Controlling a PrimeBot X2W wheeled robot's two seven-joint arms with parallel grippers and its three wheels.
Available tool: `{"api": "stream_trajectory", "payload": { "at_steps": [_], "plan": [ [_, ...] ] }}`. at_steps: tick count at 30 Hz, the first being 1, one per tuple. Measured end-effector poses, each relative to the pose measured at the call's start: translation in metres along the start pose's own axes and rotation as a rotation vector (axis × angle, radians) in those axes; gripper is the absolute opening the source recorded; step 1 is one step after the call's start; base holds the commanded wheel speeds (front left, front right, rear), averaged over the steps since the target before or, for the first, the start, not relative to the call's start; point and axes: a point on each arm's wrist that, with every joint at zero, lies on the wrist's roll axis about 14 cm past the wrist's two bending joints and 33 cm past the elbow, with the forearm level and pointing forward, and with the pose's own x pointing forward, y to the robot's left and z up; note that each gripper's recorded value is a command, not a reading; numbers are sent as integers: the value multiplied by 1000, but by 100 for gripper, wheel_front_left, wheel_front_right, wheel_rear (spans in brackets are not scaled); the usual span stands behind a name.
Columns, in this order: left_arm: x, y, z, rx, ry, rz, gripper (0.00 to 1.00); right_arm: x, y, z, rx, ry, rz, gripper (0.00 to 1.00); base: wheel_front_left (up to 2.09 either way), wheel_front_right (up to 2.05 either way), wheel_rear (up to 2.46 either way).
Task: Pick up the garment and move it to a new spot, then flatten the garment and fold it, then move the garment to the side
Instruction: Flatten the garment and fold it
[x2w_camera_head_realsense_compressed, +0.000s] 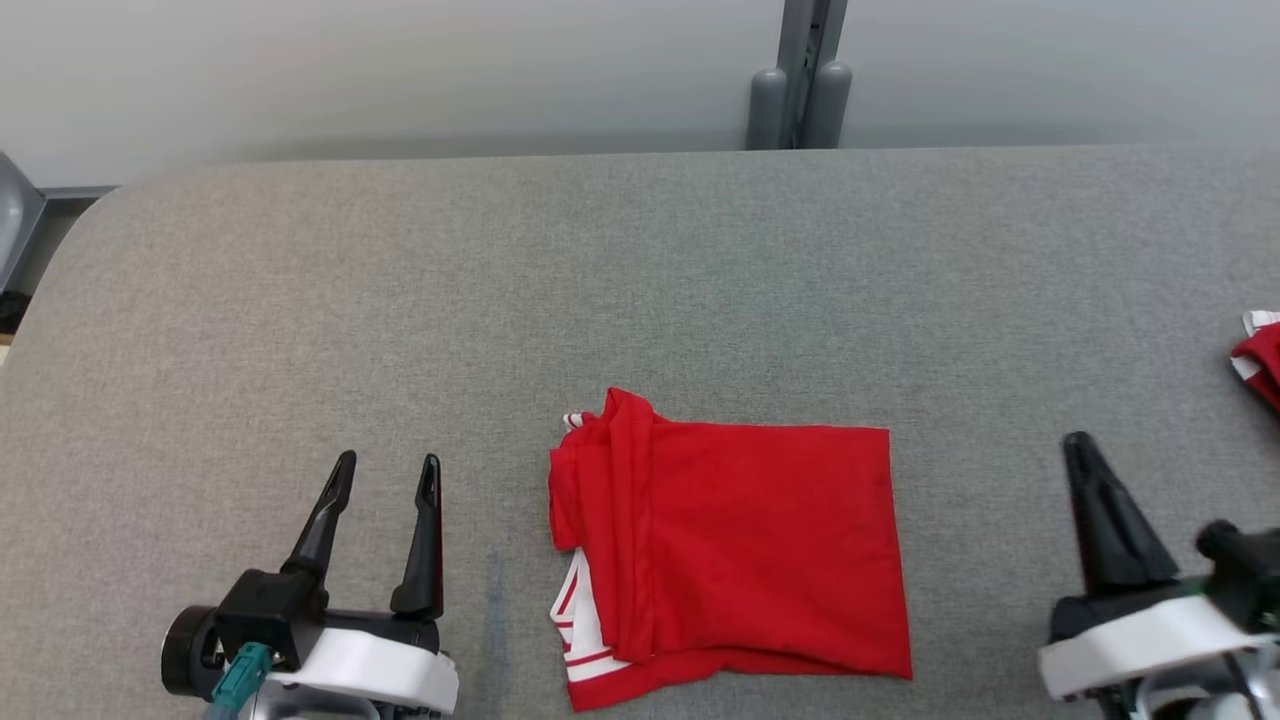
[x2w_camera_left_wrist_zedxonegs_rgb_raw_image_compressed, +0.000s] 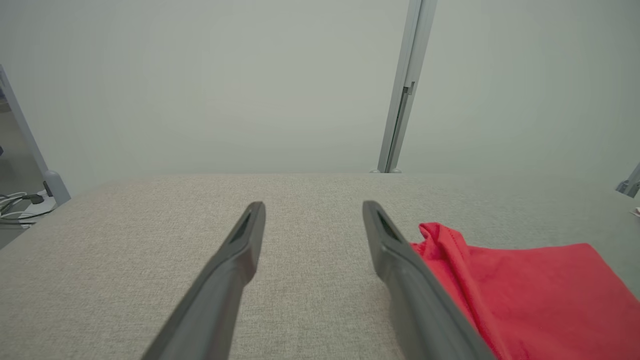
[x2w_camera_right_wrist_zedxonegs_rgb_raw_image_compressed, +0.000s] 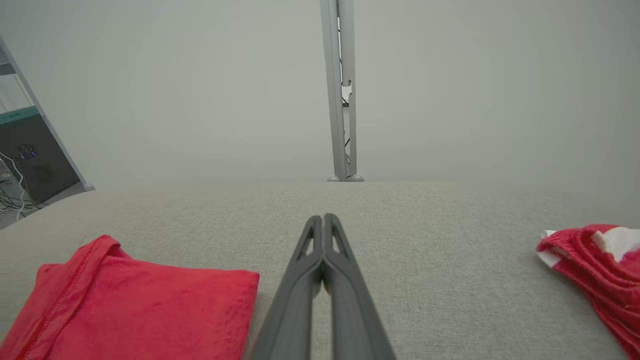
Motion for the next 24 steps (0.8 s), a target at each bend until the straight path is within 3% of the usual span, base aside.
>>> {"api": "stream_trajectory", "payload": {
  "at_steps": [12,24],
  "plan": [
    [1,14,1,-3,-8,51,100,21,135,-68,101,213,374,0,0,0,0],
    [3,23,-10,-15,23,91,100,28,195,-123,104,393,557,0,0,0,0]
  ]
}}
